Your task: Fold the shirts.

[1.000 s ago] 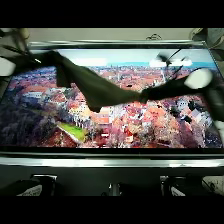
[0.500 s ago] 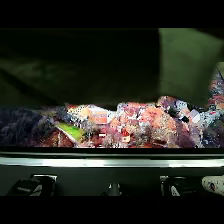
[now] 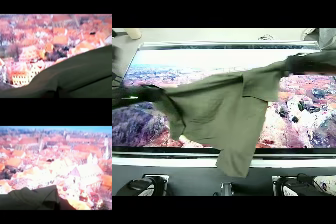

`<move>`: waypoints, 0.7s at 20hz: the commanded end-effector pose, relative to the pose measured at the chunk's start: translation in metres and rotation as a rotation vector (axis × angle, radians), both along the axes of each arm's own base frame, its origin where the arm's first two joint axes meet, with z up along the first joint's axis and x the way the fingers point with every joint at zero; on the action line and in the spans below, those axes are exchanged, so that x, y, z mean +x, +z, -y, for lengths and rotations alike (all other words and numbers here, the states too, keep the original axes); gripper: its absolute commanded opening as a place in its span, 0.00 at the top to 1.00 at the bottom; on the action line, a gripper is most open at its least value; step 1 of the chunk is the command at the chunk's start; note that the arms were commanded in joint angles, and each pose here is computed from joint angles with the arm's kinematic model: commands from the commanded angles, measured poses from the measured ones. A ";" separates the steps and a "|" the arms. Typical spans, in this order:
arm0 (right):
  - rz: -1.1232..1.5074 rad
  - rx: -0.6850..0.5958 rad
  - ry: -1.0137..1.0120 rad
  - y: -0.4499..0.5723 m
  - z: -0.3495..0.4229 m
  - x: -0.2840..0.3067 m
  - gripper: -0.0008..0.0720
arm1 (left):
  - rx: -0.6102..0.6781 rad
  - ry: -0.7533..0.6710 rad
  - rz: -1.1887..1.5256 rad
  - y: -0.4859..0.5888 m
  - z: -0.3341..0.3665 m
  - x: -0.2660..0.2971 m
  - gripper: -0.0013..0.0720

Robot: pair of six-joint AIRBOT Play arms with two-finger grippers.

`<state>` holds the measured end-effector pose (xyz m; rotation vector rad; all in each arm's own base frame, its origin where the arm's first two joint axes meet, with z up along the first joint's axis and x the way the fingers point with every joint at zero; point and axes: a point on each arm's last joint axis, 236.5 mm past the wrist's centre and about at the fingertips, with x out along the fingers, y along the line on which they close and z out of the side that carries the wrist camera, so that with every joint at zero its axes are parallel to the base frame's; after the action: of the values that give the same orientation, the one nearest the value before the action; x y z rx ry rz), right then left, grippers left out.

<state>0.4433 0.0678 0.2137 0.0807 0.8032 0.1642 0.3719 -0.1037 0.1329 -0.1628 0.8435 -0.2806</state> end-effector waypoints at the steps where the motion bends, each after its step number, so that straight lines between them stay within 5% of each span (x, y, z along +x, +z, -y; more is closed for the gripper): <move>1: -0.231 0.189 -0.043 -0.120 -0.037 0.058 0.96 | -0.094 0.044 -0.280 -0.126 0.021 0.019 0.94; 3: -0.344 0.353 -0.045 -0.154 -0.070 0.062 0.95 | -0.182 0.053 -0.425 -0.162 0.041 0.023 0.93; 4: -0.371 0.409 -0.028 -0.158 -0.082 0.060 0.95 | -0.184 0.029 -0.468 -0.168 0.046 0.024 0.82; 5: -0.382 0.418 0.001 -0.156 -0.087 0.056 0.76 | -0.156 -0.030 -0.502 -0.168 0.046 0.022 0.43; 6: -0.407 0.391 0.040 -0.152 -0.083 0.046 0.24 | -0.093 -0.076 -0.545 -0.163 0.032 0.018 0.00; 7: -0.446 0.333 0.103 -0.151 -0.072 0.030 0.06 | 0.004 -0.085 -0.582 -0.157 0.004 0.013 0.00; 9: -0.615 0.214 0.077 -0.165 -0.020 -0.012 0.12 | 0.175 -0.023 -0.626 -0.141 -0.065 0.003 0.00; 10: -0.711 0.219 0.021 -0.175 -0.003 -0.033 0.26 | 0.187 0.028 -0.638 -0.137 -0.089 -0.005 0.15; 14: -0.892 0.232 0.012 -0.233 0.007 -0.107 0.26 | 0.029 0.086 -0.786 -0.184 -0.098 -0.057 0.14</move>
<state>0.3952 0.0720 0.0130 0.3764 1.5073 0.2407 0.3523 -0.0205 -0.0280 -0.2171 1.5054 -0.1300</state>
